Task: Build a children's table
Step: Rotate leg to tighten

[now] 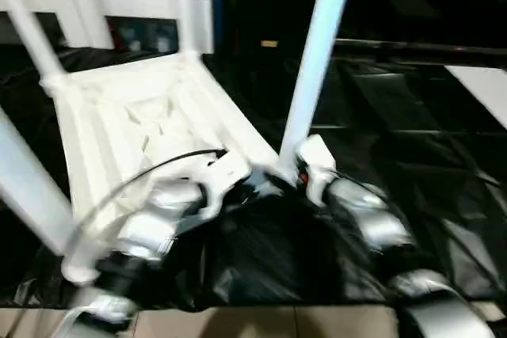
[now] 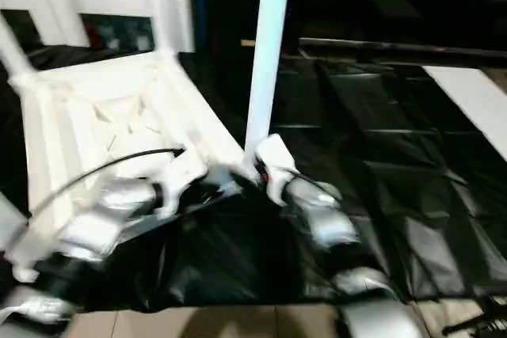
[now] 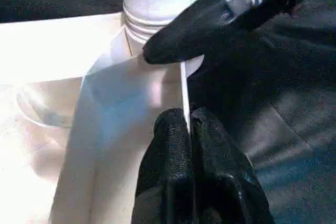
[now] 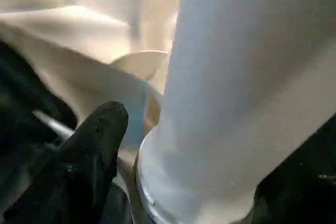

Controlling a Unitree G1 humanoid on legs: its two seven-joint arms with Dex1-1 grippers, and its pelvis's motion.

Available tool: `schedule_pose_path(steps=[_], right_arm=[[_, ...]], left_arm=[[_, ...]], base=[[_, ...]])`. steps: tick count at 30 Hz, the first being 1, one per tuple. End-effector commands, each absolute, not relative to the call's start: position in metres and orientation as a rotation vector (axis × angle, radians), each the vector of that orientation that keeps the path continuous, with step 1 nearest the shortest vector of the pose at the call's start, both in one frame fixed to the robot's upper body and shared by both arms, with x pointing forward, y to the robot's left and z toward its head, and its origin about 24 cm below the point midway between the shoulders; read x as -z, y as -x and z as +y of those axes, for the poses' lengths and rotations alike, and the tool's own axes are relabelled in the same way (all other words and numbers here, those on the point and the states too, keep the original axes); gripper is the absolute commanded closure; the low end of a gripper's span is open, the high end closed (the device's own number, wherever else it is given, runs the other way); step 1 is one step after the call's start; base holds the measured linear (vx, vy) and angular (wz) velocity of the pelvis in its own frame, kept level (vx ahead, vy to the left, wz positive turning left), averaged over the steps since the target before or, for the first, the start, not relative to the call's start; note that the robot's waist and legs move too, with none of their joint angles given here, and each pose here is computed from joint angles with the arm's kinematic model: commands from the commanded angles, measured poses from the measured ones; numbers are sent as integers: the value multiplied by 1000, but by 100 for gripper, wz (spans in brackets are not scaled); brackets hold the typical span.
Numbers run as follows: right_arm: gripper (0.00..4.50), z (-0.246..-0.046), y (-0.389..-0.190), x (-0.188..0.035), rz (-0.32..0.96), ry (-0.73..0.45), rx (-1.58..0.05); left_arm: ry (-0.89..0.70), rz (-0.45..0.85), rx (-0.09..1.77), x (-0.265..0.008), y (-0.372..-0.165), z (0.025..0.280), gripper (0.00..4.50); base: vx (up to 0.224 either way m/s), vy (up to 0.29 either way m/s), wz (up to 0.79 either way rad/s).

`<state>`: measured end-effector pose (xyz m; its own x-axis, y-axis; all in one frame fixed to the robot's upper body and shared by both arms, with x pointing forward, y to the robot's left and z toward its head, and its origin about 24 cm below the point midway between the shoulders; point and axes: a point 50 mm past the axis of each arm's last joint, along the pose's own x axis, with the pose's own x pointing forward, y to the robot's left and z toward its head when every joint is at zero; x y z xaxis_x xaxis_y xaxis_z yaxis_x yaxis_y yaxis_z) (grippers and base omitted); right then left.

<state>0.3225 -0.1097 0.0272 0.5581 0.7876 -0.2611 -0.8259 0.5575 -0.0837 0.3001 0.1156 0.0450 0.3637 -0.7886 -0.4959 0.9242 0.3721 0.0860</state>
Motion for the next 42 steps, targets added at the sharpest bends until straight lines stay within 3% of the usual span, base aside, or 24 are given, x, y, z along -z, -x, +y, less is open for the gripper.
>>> schedule_pose_path(steps=[1,5,7,10,18,27,32,36,39,42], right_arm=[[82,-90,-306,-19,238,213,-1163],[82,-97,-303,-21,247,225,-1230],[82,-109,-296,-22,286,259,-1346],[113,-113,-294,-22,304,267,-1392],[178,-111,-290,-29,293,223,-1460],[184,-111,-285,-27,307,214,-1499],[184,-103,-305,-16,319,237,-1188],[185,-92,-321,-14,304,183,-913],[185,-77,-328,-13,306,133,-759],[185,-59,-327,-12,298,131,-727]], left_arm=[[-349,357,1298,-46,-291,97,450],[-350,363,1355,-48,-289,103,450],[-379,401,1411,-49,-290,116,450],[-379,418,1438,-50,-290,121,450],[-377,434,1458,-51,-293,127,450],[-371,462,1477,-49,-291,132,450],[-378,410,1307,-47,-302,122,450],[-359,392,1147,-44,-310,106,450],[-322,385,1058,-42,-311,90,450],[-294,379,1009,-39,-310,73,450]], base=[[55,-11,6],[28,-2,1],[0,0,0],[0,0,0],[0,0,0],[0,0,0],[0,0,0],[-13,-2,-1],[0,0,0],[0,0,0]])
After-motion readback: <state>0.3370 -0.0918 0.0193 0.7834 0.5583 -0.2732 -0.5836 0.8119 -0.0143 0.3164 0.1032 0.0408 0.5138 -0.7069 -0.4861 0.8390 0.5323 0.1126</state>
